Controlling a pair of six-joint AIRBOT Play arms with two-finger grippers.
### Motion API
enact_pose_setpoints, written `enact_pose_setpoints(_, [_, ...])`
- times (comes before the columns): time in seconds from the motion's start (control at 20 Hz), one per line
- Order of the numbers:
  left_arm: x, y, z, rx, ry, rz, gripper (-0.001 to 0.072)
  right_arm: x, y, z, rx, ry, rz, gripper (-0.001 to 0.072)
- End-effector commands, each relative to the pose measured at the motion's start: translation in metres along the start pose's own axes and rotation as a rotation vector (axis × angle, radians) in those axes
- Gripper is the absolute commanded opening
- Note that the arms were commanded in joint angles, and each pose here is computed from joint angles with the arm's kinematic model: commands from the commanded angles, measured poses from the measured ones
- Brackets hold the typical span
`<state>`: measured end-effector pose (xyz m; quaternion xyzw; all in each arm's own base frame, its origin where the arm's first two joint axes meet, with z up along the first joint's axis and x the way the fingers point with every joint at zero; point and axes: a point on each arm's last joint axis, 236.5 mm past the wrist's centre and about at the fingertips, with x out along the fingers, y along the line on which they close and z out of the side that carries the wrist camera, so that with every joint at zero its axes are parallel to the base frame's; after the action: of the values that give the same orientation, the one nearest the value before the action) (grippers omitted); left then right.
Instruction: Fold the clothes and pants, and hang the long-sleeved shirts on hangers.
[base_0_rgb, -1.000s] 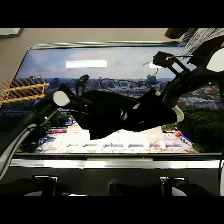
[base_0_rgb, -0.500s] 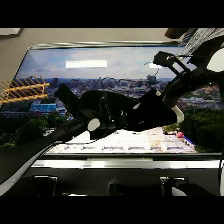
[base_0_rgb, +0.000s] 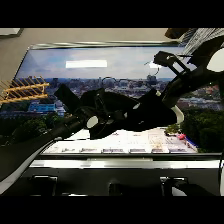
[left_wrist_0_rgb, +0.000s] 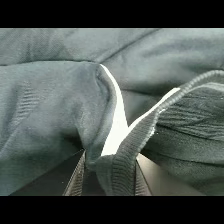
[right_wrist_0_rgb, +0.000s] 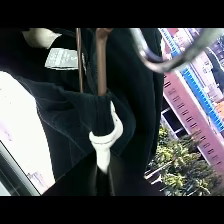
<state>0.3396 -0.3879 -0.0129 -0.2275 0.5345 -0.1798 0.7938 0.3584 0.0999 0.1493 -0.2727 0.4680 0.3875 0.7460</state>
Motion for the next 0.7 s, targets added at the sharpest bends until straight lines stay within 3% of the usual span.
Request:
enact_pose_setpoints(0.0, [0.001, -0.008, -0.007, 0.009, 0.005, -0.013, 0.0316, 0.0, 0.0, 0.0, 0.013, -0.001, -0.001, 0.0029])
enact_pose_setpoints(0.25, [0.001, -0.014, -0.016, -0.011, 0.028, -0.027, 0.0312, -0.001, 0.0, 0.0, 0.019, -0.001, -0.002, 0.0029])
enact_pose_setpoints(0.35, [0.001, -0.011, -0.017, -0.006, 0.036, -0.018, 0.0095, -0.001, 0.0, 0.0, 0.02, 0.0, -0.001, 0.0029])
enact_pose_setpoints(0.65, [-0.001, -0.014, -0.02, -0.022, 0.046, -0.025, 0.014, -0.001, -0.001, -0.001, 0.038, 0.003, -0.004, 0.0029])
